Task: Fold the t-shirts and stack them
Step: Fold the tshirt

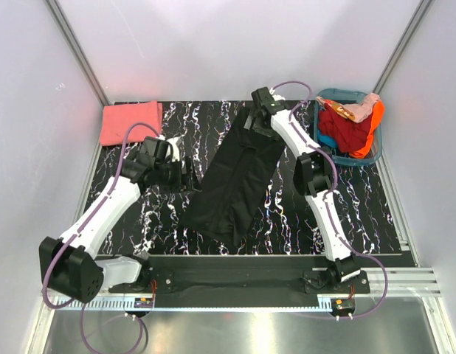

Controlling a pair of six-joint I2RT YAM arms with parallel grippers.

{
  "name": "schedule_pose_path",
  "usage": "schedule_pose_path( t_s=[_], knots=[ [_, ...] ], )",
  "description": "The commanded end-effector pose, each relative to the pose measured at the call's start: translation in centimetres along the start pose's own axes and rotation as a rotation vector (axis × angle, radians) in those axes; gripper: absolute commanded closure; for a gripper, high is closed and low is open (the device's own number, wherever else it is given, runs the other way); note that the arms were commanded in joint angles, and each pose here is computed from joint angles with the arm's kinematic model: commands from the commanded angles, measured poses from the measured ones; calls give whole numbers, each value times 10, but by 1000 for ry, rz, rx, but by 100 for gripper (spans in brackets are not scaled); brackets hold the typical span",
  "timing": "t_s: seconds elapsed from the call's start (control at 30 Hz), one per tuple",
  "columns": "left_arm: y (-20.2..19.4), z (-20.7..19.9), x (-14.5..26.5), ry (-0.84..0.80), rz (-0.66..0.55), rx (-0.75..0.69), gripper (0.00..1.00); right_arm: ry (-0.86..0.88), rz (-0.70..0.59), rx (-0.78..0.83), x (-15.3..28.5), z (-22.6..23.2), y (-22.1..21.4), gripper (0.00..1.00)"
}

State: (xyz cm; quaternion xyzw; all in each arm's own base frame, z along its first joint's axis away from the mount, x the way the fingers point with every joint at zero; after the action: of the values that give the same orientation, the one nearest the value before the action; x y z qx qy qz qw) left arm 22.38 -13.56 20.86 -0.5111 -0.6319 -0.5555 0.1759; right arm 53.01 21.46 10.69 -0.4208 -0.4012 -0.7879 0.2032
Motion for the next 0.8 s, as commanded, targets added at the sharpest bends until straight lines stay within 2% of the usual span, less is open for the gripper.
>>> schedule_pose_path(
  t_s=[0.0,0.23,0.33,0.47,0.67,0.77],
  knots=[
    [5,-1,10,-21,-99,-36,20,21,-166,26,1,24,10,2],
    [2,2,8,-35,-144,2,20,33,-44,35,-30,20,-25,9],
    [3,5,8,-28,-150,9,20,81,8,83,-41,29,-43,12],
    [1,12,8,-14,-150,25,20,202,1,207,-43,55,-61,13],
    [-13,18,5,-11,-138,62,20,444,-42,332,-23,106,-75,14],
    [-20,20,3,-9,-119,87,20,580,-76,335,15,133,-61,15]
  ],
)
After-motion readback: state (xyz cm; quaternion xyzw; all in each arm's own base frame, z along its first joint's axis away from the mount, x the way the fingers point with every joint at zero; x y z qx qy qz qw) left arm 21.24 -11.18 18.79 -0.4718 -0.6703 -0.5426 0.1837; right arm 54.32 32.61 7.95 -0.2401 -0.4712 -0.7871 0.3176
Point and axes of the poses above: each gripper's point midway between its finger pads, its own x axis back along the fingers, its own z axis along the line the jaws close on, y = z × x, the point moved 6 cm from there along x, back along the fingers, and after that the axes turned 14 degrees about -x, right-handed, at the moved point
